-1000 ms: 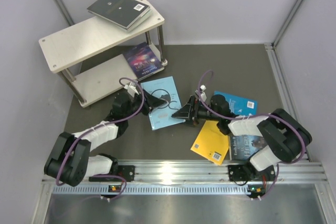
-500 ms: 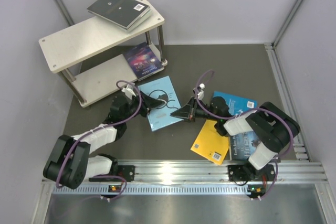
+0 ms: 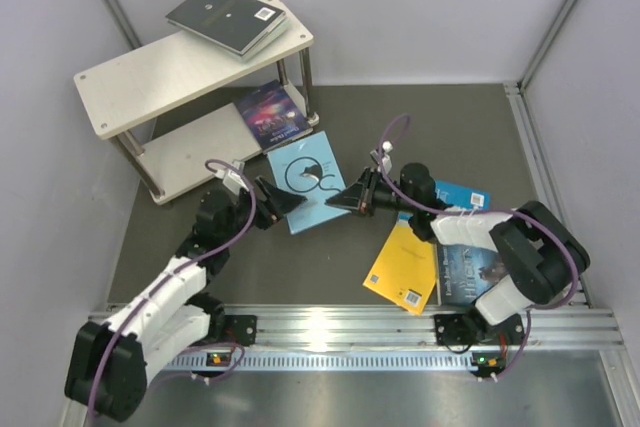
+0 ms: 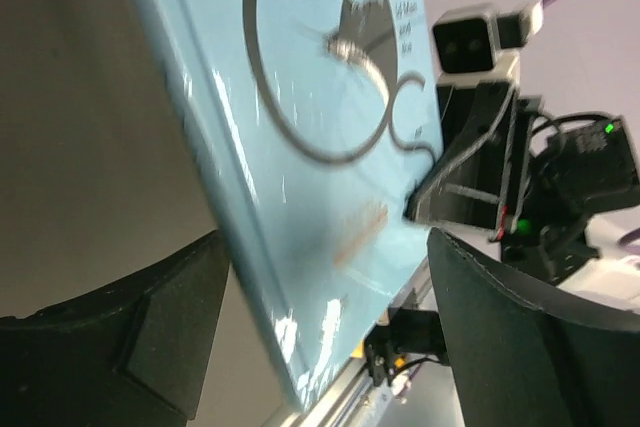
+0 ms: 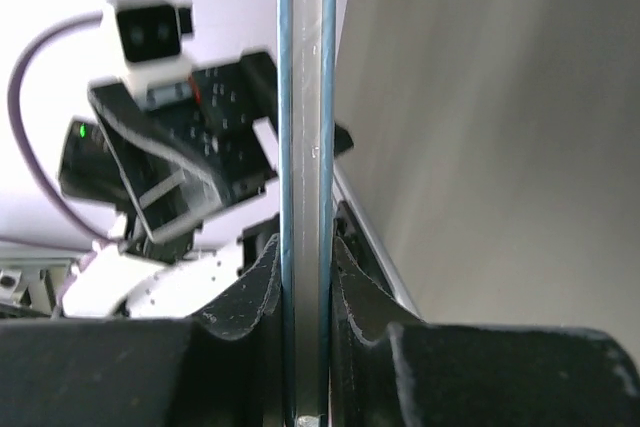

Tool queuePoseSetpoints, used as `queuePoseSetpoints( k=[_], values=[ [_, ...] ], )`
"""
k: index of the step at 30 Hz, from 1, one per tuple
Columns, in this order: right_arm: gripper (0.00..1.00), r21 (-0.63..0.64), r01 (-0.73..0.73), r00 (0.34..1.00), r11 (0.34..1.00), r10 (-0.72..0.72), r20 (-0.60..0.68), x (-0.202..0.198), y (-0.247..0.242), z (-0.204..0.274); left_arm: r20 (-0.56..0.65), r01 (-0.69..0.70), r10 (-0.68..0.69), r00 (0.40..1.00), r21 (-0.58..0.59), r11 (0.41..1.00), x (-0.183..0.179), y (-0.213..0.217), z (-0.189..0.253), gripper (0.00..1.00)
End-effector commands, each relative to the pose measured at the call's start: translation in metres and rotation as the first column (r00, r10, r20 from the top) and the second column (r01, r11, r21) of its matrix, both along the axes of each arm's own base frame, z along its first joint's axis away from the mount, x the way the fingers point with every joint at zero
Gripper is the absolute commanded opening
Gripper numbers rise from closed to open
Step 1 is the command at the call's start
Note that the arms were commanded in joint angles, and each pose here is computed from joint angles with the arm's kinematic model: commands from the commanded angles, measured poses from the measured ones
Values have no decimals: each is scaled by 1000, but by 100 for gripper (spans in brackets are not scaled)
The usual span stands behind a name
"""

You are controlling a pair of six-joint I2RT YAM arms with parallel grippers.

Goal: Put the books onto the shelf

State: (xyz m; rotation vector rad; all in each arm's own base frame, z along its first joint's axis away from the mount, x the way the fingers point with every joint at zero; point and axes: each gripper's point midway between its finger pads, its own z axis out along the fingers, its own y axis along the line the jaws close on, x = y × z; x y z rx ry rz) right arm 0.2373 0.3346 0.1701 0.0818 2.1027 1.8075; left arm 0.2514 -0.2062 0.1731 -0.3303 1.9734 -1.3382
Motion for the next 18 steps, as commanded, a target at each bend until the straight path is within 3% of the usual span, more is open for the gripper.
queuePoseSetpoints(
  k=[1,9,18],
  values=[
    [0,48,-12,982,999,3,189,27,12,58,44,-73,68,997,128,989,-4,21,-2,85],
    [0,8,-85,980,996,82,182,79,53,69,62,-212,203,977,276,937,-31,65,0,87],
    [0,-34,-28,985,999,34,171,179,104,63,74,-251,239,968,302,920,-48,80,-2,87]
  ],
)
